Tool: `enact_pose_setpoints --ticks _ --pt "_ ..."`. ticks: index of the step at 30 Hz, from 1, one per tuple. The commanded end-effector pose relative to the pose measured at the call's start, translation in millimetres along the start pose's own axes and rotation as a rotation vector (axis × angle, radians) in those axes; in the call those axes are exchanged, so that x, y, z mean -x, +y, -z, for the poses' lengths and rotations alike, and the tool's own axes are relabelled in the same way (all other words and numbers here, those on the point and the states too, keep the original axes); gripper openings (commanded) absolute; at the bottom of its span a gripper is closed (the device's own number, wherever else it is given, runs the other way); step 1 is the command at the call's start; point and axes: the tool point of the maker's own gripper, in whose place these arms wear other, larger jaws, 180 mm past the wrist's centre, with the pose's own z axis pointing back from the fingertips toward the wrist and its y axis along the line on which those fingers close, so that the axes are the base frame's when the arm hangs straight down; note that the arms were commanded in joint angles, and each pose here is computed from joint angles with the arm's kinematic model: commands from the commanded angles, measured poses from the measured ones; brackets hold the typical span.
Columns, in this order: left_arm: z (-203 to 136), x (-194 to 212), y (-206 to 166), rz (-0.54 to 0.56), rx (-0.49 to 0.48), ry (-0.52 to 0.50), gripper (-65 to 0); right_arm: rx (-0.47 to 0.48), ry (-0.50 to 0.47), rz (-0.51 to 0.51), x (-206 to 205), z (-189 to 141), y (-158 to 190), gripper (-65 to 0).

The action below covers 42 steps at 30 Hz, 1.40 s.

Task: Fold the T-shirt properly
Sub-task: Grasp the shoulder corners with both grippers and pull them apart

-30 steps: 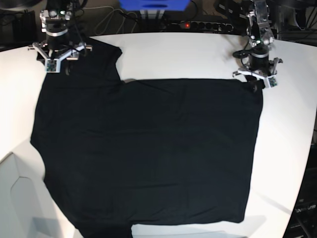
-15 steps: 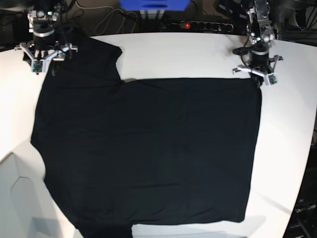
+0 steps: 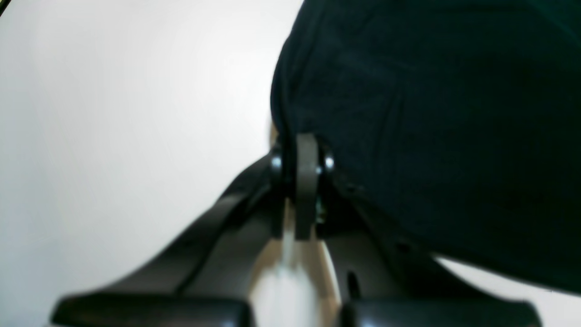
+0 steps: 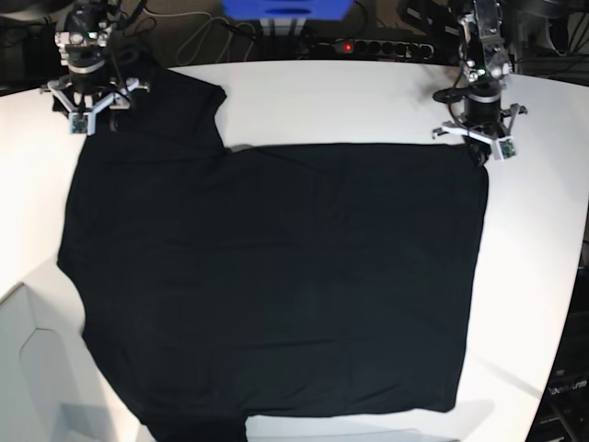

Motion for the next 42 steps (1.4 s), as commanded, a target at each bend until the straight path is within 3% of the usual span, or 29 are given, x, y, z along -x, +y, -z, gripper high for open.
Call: enact_pose_setpoints --ticks 1,6,13,16,23,28,42 --pt "-1.1 -12.9 3.7 0.014 -0.005 -0.044 -64.9 -0.005 -0.036 -0.007 -9.6 0.7 -2.0 -25.0" --pt "-1.1 -12.9 4.2 0.019 -0.007 -0.044 -64.9 0.001 0.02 0.004 -1.6 8.1 -5.9 -25.0" --pt "-1.1 -12.9 4.3 0.022 -0.008 -0.044 -64.9 -0.089 0.11 -0.042 3.2 13.0 2.5 -25.6" --pt "-1.1 -12.9 4.3 0.023 -0.008 -0.044 -64.9 -0.127 0.131 -0.069 6.1 12.0 5.7 -29.0" --pt "-1.1 -13.1 4.9 0.023 -0.01 -0.044 -64.9 -0.174 0.16 -0.108 12.8 9.2 12.0 -45.5" --pt "-1.4 -12.5 5.1 0.023 -0.01 -0.043 -64.9 -0.172 0.158 -0.113 12.2 8.4 10.9 -65.0" --pt "-17.2 -26.7 19.8 0.039 -0.04 -0.08 -64.9 -0.063 0.052 -0.154 -26.6 -16.6 -19.5 -65.0"
